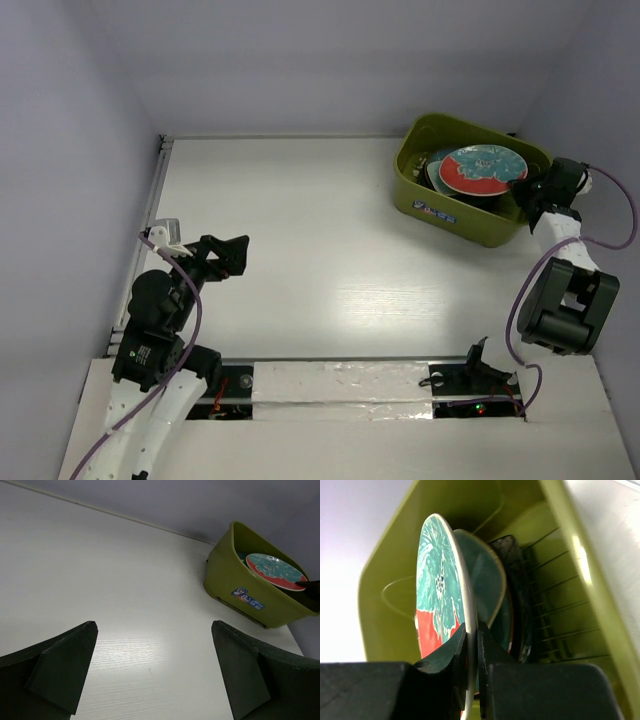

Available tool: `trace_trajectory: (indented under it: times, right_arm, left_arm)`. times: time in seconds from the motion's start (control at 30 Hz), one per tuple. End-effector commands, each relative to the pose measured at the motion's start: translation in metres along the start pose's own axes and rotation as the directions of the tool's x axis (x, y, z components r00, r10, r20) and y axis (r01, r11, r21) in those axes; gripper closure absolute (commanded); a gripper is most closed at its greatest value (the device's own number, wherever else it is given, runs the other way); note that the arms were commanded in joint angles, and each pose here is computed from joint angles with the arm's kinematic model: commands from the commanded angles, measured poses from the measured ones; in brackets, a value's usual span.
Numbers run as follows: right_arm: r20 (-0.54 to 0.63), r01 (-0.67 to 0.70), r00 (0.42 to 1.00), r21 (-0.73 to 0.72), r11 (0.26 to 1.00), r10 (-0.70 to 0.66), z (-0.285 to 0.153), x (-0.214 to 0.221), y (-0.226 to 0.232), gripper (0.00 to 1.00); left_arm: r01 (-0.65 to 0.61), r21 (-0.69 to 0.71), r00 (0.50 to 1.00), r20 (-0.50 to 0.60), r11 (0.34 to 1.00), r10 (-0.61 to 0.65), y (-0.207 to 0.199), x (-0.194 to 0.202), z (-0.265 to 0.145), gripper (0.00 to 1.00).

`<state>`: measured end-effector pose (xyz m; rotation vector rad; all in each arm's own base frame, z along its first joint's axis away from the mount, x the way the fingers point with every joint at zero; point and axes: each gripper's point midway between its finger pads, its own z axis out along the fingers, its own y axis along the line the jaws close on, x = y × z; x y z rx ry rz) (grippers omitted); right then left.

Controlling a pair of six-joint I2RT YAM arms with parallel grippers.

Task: Place the plates into the plastic bin on the countertop

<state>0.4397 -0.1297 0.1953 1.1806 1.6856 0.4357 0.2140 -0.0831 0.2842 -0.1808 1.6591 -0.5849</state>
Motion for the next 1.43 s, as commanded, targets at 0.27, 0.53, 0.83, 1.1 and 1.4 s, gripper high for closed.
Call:
trace_trajectory:
  times: [0.27,0.53,0.83,1.1,1.4]
  right_arm:
    - [0.187,0.009,0.982,-0.055,0.998,0.001,-0.026,-0.052,0.035,0.35]
    - [0.246,0.04,0.968,0.021,0.999,-0.044,-0.059,-0.051,0.013,0.11]
    - [0.084,-0.035,0.993,-0.459,0.888,0.082,-0.133,0.002,0.079,0.38]
    - [0.206,0.271,0.962,-0.811,0.518,-0.181,-0.325,0.029,0.165,0.92]
    - [0.305,0.372,0.924,-0.857,0.357,-0.232,-0.387,0.047,0.174,0.92]
  left_arm:
    - [-0.009,0.023,0.998,0.062,1.0,0.007,-0.007,-0.015,-0.006,0.01]
    - [-0.006,0.04,0.998,0.061,0.999,0.004,-0.01,-0.014,-0.009,0.01]
    - [-0.009,0.049,0.998,0.064,0.999,0.006,-0.012,-0.016,-0.01,0.01]
    - [-0.035,0.125,0.981,0.193,0.992,0.01,-0.044,-0.074,-0.025,0.01]
    - [-0.053,0.155,0.968,0.251,0.986,0.012,-0.065,-0.114,-0.033,0.01]
